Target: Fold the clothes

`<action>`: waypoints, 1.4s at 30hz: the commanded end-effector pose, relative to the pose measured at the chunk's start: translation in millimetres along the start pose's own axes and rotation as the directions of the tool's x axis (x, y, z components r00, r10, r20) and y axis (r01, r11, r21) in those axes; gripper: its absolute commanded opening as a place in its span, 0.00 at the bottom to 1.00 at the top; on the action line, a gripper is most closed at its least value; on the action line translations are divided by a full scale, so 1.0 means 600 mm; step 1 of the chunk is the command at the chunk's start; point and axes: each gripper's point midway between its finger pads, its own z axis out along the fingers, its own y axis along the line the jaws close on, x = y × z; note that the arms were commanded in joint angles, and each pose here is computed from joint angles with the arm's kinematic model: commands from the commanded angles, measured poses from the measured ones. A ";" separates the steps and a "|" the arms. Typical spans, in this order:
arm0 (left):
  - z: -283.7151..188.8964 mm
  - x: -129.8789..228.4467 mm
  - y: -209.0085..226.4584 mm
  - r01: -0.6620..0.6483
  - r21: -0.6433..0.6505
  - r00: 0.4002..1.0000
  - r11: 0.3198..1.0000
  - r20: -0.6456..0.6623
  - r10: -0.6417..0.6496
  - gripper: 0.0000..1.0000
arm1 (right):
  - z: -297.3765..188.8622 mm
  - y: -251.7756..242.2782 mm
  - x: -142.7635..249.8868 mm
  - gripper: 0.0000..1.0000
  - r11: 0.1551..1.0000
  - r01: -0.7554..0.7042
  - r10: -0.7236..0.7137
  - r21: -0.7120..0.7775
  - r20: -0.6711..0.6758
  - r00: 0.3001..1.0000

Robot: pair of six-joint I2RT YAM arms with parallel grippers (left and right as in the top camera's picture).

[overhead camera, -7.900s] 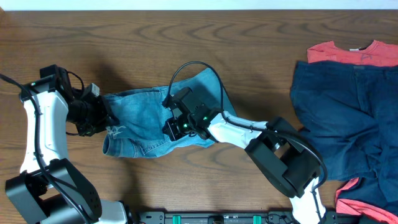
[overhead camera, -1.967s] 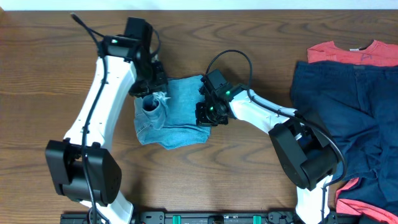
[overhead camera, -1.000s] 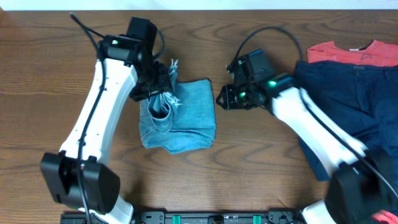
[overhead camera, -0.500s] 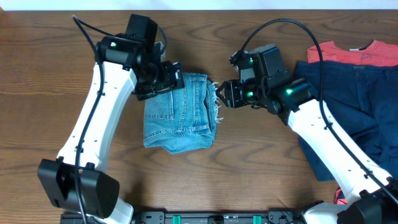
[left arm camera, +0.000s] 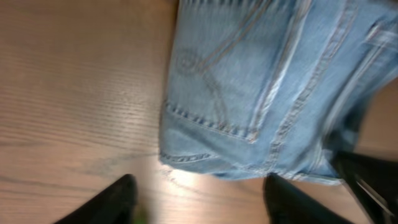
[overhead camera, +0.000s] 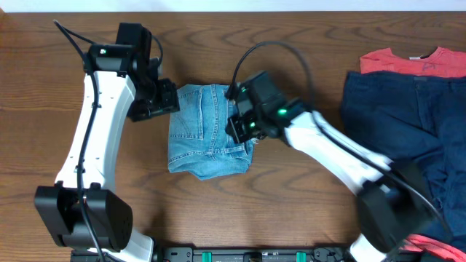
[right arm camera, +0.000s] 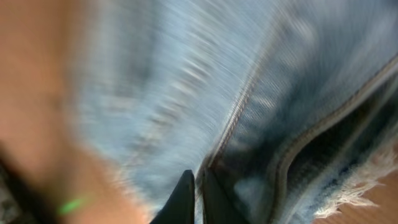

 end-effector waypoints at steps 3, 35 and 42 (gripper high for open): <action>0.048 0.042 -0.001 -0.060 0.045 0.993 0.997 -0.102 0.065 0.74 | 0.060 -0.126 0.069 0.04 0.909 -0.332 0.367 0.253 -0.108 0.924; 0.177 0.139 0.061 0.090 0.023 0.970 0.996 -0.230 -0.082 0.14 | -0.037 -0.103 0.056 0.08 0.973 -0.190 0.208 0.134 -0.139 0.968; 0.046 0.004 -0.031 -0.030 0.269 0.993 0.963 0.119 -0.002 0.14 | -0.197 0.021 -0.102 0.14 0.994 0.062 -0.029 -0.091 0.322 0.946</action>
